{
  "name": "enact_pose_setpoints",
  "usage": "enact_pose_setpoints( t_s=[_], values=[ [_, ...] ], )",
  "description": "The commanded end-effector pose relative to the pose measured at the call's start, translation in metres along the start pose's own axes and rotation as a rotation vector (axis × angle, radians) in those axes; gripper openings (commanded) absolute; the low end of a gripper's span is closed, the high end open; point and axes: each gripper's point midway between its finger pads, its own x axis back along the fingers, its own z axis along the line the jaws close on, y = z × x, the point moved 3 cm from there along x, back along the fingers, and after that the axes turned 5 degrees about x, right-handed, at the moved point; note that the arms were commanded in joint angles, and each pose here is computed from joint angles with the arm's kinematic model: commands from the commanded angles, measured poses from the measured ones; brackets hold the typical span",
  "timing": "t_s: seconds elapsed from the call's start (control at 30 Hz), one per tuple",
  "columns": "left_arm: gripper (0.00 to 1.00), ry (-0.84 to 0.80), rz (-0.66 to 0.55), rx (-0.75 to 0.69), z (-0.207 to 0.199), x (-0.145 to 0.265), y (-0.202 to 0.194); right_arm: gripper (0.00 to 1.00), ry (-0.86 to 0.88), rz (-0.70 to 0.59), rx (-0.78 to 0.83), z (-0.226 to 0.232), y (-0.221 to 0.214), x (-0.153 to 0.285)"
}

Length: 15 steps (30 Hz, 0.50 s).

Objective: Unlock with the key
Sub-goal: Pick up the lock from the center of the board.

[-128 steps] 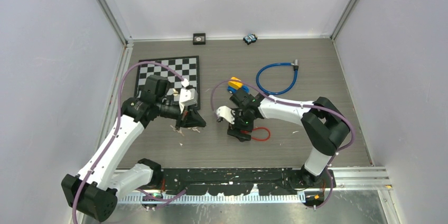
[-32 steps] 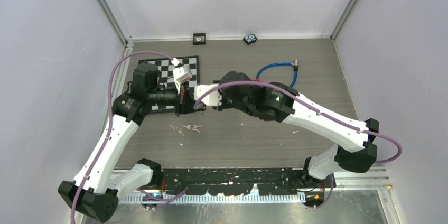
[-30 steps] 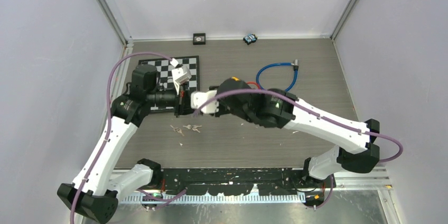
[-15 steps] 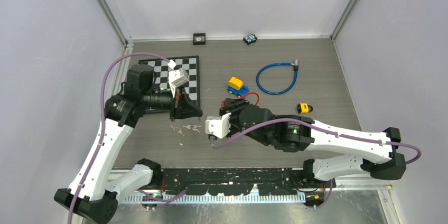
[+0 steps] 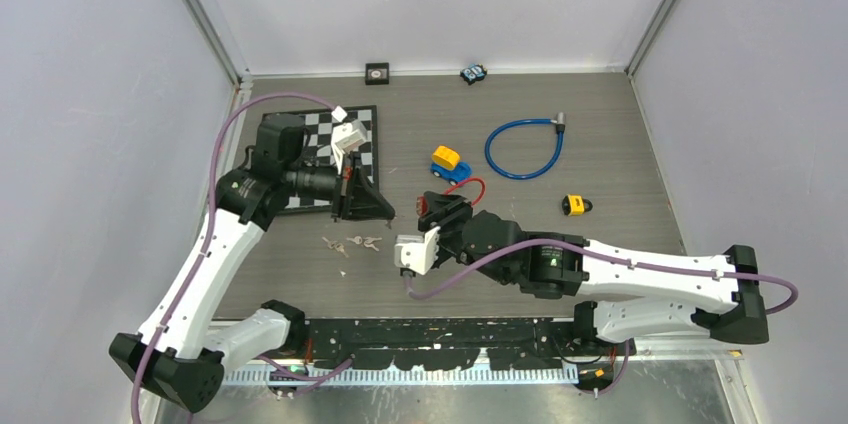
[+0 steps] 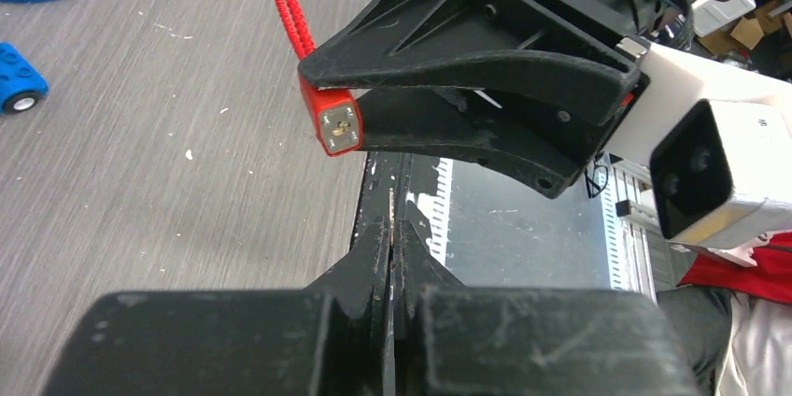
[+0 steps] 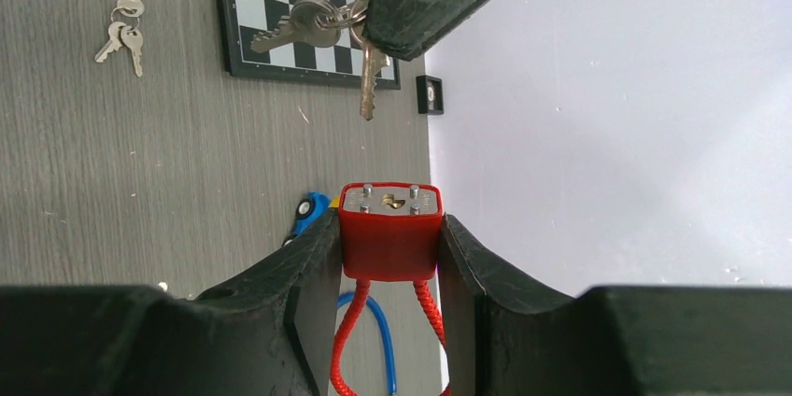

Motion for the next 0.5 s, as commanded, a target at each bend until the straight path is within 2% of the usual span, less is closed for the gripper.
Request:
enact_pose_setpoints(
  t_s=[0.0,0.23,0.47],
  values=[
    [0.00,-0.058,-0.010,-0.040,-0.008,-0.003,0.002,0.00,-0.154,-0.098,-0.019,-0.030,0.013,0.009],
    [0.00,-0.010,0.000,-0.106,0.004,-0.004,-0.005,0.00,-0.155,-0.153,0.006,-0.023,0.017,0.012],
    [0.00,-0.003,-0.002,-0.104,0.009,-0.008,-0.006,0.00,-0.156,-0.178,0.034,-0.017,0.019,0.012]
  ],
)
